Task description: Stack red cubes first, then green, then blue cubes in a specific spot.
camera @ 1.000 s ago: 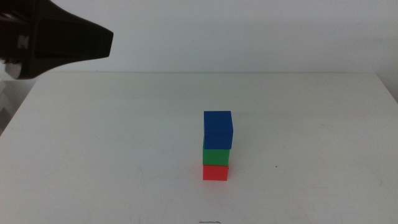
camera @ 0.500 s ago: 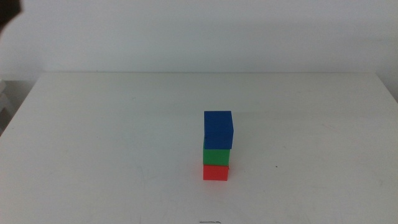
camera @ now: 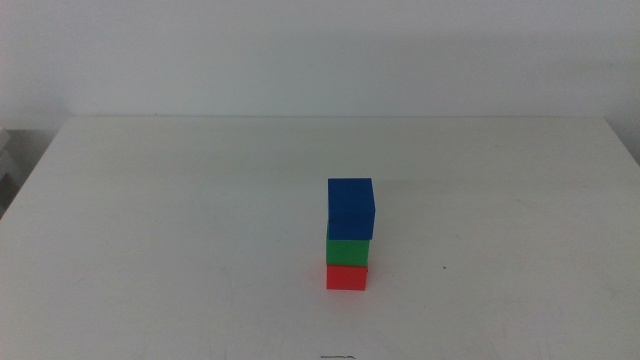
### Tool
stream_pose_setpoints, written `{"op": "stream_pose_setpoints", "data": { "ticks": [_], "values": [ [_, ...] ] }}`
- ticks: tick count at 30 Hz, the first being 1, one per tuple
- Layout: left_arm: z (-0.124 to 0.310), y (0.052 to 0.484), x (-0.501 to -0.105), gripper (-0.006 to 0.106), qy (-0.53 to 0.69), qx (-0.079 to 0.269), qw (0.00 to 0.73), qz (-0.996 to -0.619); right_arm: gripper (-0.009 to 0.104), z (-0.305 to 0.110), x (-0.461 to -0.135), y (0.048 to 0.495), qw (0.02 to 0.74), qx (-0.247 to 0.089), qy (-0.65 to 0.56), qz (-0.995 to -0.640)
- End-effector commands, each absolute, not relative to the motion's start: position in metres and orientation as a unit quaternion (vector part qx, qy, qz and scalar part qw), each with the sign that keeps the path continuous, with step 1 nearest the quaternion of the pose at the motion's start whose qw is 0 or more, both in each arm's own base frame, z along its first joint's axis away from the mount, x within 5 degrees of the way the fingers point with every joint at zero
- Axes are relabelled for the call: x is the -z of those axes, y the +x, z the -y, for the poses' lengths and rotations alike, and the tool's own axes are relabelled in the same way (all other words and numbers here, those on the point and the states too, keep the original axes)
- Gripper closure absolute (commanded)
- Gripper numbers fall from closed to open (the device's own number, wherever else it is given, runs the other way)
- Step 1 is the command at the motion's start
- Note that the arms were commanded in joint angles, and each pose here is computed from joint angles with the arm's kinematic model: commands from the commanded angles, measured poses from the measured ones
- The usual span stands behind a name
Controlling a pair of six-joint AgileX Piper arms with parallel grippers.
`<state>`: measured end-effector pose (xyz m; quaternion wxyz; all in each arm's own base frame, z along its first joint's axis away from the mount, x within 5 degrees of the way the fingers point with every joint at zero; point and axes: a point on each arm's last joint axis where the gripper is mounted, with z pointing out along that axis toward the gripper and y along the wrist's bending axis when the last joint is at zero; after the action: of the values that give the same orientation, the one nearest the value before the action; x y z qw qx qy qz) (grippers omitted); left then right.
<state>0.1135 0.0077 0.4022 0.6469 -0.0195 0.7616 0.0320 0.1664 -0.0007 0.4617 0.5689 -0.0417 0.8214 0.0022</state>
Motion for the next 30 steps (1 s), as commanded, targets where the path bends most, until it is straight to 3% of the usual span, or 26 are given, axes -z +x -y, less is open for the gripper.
{"op": "stream_pose_setpoints", "data": {
  "ticks": [1,5,9,16,20,25,30],
  "values": [
    [-0.007,0.105,-0.417,0.007,-0.025,-0.023,0.691,-0.722,0.020,0.003,-0.476,0.164,0.609,0.009,-0.039,-0.792],
    [-0.007,0.102,-0.415,0.007,-0.025,-0.023,0.693,-0.720,0.020,0.003,-0.476,0.164,0.609,0.009,-0.039,-0.792],
    [-0.004,0.094,-0.402,0.007,-0.038,0.008,0.693,-0.720,0.020,0.004,-0.454,0.166,0.618,0.009,-0.030,-0.786],
    [-0.002,0.067,-0.344,0.007,-0.042,0.017,0.690,-0.723,0.020,0.008,-0.379,0.132,0.705,0.037,0.000,-0.708],
    [-0.002,0.055,-0.302,0.007,-0.043,0.016,0.681,-0.731,0.020,0.008,-0.331,0.107,0.721,0.045,0.006,-0.692],
    [-0.001,0.050,-0.256,0.007,-0.044,0.016,0.663,-0.747,0.020,0.006,-0.279,0.083,0.708,0.068,-0.017,-0.703],
    [-0.001,0.051,-0.220,0.007,-0.046,0.017,0.645,-0.763,0.020,0.005,-0.239,0.071,0.699,0.069,-0.019,-0.712]
  ]
}}
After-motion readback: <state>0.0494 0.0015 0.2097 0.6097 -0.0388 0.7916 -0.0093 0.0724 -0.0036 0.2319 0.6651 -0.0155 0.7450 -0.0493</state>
